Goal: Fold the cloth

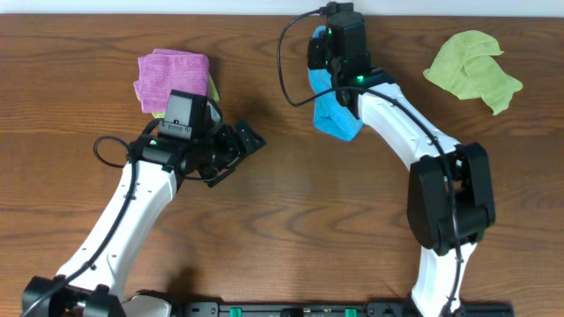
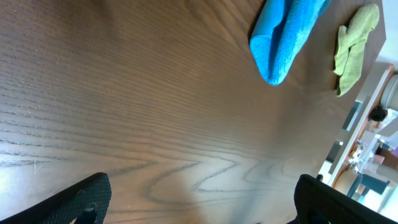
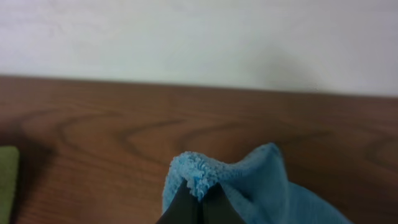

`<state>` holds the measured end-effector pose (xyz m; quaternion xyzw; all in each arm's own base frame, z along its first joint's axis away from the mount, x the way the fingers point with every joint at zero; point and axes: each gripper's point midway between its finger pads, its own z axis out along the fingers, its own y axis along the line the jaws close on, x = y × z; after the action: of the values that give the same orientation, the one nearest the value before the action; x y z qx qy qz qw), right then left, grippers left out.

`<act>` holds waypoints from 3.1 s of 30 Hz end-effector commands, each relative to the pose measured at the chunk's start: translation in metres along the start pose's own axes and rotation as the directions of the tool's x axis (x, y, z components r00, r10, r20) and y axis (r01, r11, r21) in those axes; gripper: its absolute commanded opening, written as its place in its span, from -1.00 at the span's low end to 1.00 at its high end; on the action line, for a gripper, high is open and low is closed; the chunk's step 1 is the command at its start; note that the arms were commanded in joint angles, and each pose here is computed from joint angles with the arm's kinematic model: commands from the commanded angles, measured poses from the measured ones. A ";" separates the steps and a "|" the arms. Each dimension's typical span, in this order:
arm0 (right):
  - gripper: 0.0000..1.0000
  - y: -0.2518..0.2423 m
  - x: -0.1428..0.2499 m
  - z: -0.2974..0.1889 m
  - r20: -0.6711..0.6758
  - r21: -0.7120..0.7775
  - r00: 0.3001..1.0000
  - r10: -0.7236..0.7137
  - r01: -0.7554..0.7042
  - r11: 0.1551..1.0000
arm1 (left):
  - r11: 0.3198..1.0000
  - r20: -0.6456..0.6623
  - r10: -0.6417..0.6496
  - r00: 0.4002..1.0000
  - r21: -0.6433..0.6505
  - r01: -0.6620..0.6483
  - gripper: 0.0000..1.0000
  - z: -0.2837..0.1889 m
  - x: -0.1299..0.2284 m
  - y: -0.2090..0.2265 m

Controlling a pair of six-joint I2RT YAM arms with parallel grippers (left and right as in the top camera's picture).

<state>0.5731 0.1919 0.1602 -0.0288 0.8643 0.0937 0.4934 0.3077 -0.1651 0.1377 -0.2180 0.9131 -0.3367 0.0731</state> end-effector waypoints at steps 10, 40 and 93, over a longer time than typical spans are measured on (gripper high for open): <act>-0.97 0.088 0.053 -0.017 -0.140 -0.290 0.962 -0.235 0.187 0.939 | 0.999 0.058 0.004 0.998 -0.049 -0.001 0.91 0.002 -0.015 0.008; 0.54 0.209 0.151 -0.100 -0.298 -0.671 0.825 -0.479 0.176 0.720 | 0.978 0.169 -0.077 0.983 -0.179 0.107 0.91 -0.049 -0.066 0.093; 0.54 -0.047 0.133 -0.128 -0.696 -0.124 0.697 0.170 -0.351 0.928 | 0.999 0.071 0.034 0.997 -0.003 -0.034 0.70 0.098 -0.094 0.056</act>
<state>0.4057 0.1265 0.0958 0.0013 0.9627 0.2438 0.1173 0.3962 -0.1397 0.0257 -0.2121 0.9165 -0.3198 0.1128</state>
